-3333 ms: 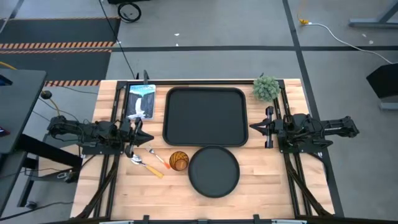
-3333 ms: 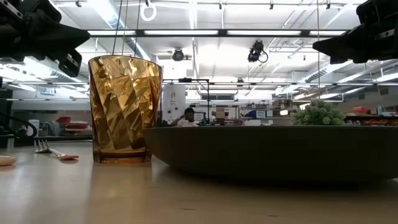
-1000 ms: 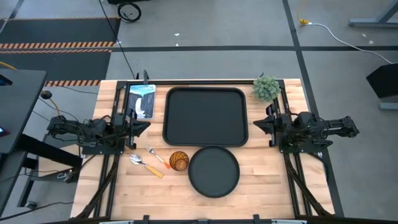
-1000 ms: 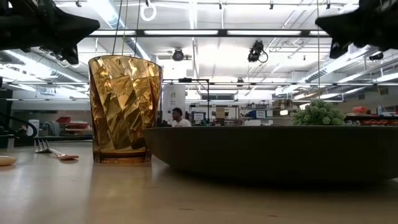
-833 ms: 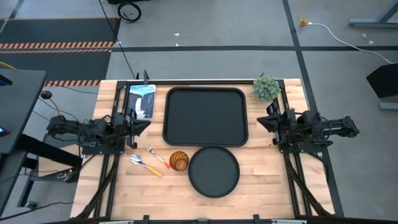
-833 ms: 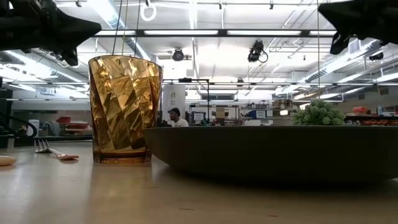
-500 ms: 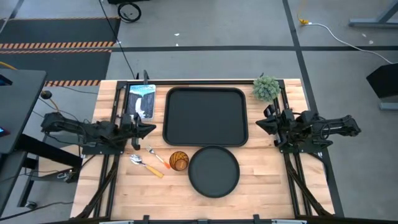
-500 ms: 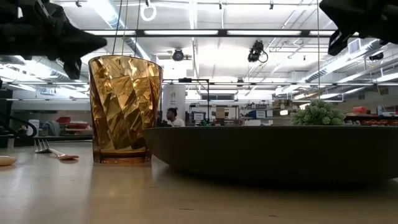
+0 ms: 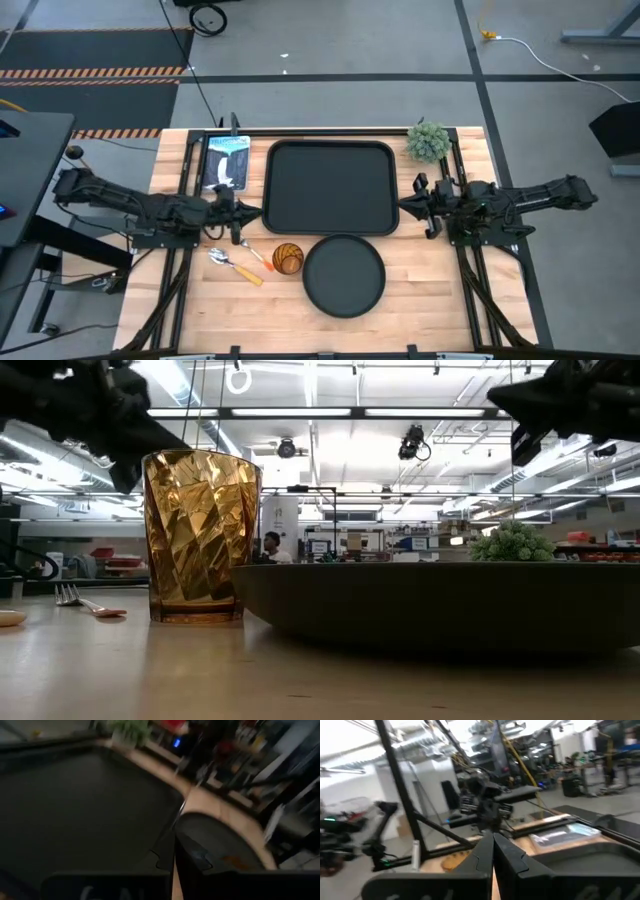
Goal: Pick and place plate/cup/fork/spoon on tray
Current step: Put the brown cup on the black tray
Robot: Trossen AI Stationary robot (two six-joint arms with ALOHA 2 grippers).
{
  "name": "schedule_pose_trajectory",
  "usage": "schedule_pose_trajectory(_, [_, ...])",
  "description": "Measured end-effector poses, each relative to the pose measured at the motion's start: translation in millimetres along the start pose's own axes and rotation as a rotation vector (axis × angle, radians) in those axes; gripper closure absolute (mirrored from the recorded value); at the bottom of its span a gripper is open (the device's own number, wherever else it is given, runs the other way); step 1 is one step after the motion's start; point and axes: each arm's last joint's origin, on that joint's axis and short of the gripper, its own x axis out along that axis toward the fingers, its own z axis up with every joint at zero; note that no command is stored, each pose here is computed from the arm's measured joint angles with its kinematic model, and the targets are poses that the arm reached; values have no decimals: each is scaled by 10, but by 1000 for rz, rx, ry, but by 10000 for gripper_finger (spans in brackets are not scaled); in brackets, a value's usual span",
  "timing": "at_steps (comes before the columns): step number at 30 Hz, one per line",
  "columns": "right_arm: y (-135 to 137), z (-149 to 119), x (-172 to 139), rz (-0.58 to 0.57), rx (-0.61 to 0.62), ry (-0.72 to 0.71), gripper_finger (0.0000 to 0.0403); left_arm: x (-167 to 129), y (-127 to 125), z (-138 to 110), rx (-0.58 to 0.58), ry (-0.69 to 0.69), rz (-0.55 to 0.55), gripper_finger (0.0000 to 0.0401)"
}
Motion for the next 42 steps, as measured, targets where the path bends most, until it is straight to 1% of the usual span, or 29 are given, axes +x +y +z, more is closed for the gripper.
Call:
schedule_pose_trajectory(3, [-28, -45, 32, -80, -22, 24, 386, 109, -117, 65, 22, 84, 1, 377])
schedule_pose_trajectory(6, [-44, -64, 49, -129, -28, 30, 386, 218, -225, 110, 35, 150, -19, 359])
schedule_pose_trajectory(12, [-45, -67, 53, -132, -25, 30, 386, 403, -386, 147, 54, 258, -74, 300])
schedule_pose_trajectory(15, [-46, -67, 53, -137, -31, 30, 386, 465, -443, 170, 64, 303, -76, 275])
schedule_pose_trajectory(18, [-54, -65, 52, -162, -56, 26, 386, 517, -497, 206, 77, 346, -56, 261])
schedule_pose_trajectory(27, [-32, 48, 81, -183, -153, 2, 386, 655, -707, 406, 141, 504, 44, 254])
schedule_pose_trajectory(31, [-31, 80, 87, -206, -195, -6, 386, 762, -812, 458, 142, 578, 53, 254])
schedule_pose_trajectory(35, [-33, 80, 87, -212, -206, -5, 386, 902, -909, 461, 148, 679, 54, 254])
schedule_pose_trajectory(37, [-32, 79, 87, -210, -206, -5, 386, 960, -937, 449, 182, 738, 72, 254])
schedule_pose_trajectory(42, [-30, 76, 88, -202, -206, -1, 386, 1113, -1008, 436, 251, 834, 112, 254])
